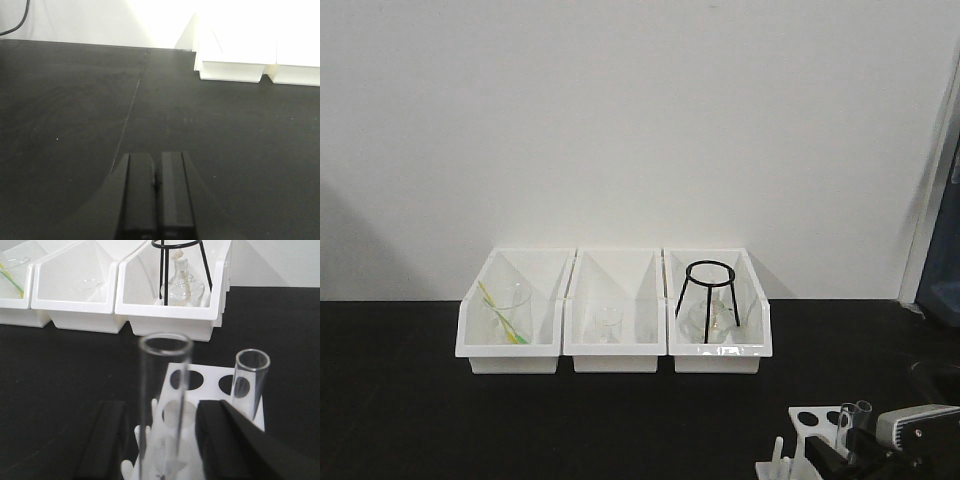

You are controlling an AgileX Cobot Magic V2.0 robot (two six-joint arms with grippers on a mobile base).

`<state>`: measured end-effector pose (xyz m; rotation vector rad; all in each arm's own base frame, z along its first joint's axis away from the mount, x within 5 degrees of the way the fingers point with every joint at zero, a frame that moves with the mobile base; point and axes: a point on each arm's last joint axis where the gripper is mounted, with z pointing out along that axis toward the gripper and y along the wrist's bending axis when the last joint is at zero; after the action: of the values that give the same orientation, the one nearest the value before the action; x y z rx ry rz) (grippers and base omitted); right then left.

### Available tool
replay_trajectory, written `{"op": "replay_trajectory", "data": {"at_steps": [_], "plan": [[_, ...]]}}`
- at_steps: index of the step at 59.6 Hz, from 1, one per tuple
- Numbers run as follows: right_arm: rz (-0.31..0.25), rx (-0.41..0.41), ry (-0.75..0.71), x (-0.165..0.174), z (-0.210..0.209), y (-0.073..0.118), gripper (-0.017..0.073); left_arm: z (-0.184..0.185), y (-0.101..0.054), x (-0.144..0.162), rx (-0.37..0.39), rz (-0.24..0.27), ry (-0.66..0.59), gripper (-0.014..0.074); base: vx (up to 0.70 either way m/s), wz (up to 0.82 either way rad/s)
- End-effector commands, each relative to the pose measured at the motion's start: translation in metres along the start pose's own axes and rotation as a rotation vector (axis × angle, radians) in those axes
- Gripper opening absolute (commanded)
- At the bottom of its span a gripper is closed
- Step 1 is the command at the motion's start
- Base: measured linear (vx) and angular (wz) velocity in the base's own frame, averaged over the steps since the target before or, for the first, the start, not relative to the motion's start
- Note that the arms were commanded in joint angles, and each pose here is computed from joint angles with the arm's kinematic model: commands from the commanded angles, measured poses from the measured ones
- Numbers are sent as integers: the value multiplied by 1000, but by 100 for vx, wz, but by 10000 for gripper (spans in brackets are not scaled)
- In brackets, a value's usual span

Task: Flip and reinsert test tube from rack
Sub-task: 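Lower the held tube back into a rack hole with the right gripper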

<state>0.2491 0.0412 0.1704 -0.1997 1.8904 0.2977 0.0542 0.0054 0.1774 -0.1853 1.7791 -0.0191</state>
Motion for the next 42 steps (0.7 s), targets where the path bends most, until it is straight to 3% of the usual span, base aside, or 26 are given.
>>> {"op": "replay_trajectory", "data": {"at_steps": [1,15,26,42], "plan": [[-28,-32,-178,-29,-6,5,498,-1,-2,-8,23,-3,-97,-6,0,0],[-110,-35,-308,-66,-43,15,512,-1,-2,-8,23,-3,-97,-6,0,0],[-167,67,-374,-104,-102,22,512,-1,-2,-8,23,-3,-97,-6,0,0],[-85,155,-392,-107,-158,25,512,-1,-2,-8,23,-3,-97,-6,0,0]]}}
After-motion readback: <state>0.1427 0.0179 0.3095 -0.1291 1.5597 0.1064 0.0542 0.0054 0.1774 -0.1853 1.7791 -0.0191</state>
